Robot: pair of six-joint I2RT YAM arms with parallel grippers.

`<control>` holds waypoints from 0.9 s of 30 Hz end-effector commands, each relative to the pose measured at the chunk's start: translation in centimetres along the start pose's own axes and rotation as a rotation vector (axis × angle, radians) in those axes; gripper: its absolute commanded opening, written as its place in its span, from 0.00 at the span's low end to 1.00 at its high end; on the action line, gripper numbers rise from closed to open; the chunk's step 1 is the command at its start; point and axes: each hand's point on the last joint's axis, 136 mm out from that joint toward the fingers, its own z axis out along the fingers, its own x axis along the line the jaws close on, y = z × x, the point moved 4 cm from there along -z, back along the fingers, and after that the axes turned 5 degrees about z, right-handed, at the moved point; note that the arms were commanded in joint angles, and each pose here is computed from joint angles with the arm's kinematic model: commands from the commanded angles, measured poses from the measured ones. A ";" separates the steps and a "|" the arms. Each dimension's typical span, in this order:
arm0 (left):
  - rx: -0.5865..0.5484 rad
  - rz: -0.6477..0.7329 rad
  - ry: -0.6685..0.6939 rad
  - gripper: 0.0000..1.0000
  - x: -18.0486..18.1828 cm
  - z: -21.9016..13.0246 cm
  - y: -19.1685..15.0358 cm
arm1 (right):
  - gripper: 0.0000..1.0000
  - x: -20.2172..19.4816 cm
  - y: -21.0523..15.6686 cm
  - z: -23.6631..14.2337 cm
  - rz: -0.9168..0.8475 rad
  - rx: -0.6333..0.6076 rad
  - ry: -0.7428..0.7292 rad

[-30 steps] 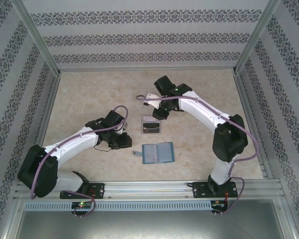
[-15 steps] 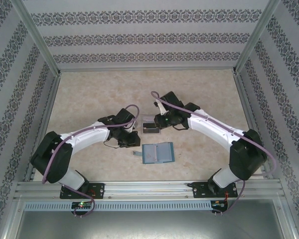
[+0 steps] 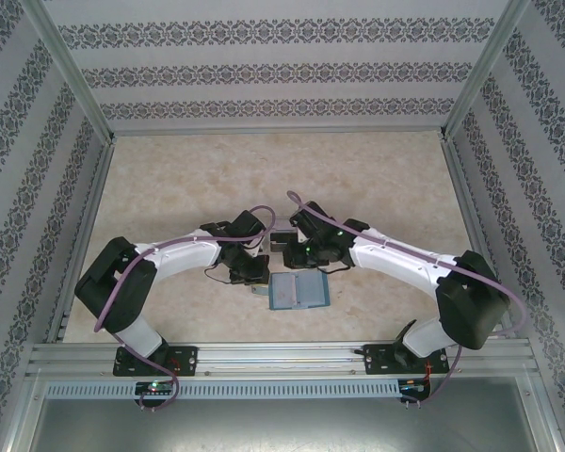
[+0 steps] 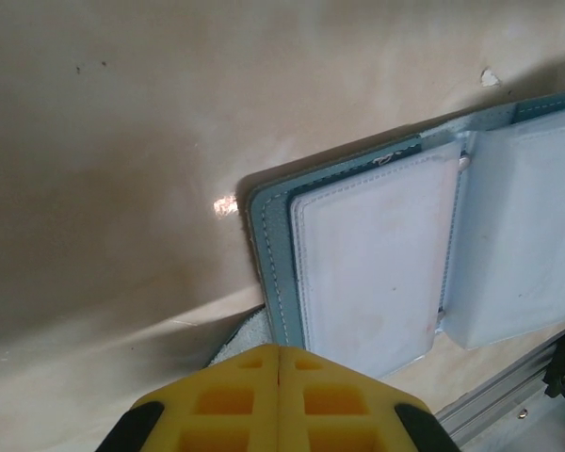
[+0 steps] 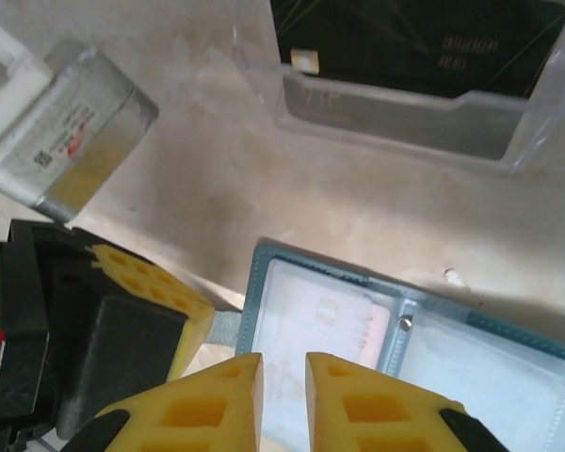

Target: Take the credit cards out of the card holder

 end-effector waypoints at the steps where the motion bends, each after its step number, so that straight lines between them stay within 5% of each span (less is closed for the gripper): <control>1: 0.045 0.012 0.041 0.07 0.8 0.7 -0.9 | 0.22 0.5 -0.9 0.7 0.058 0.012 0.027; 27: 0.099 0.015 0.122 0.05 3.0 2.3 -1.9 | 0.27 1.2 -5.9 7.0 0.135 0.178 0.005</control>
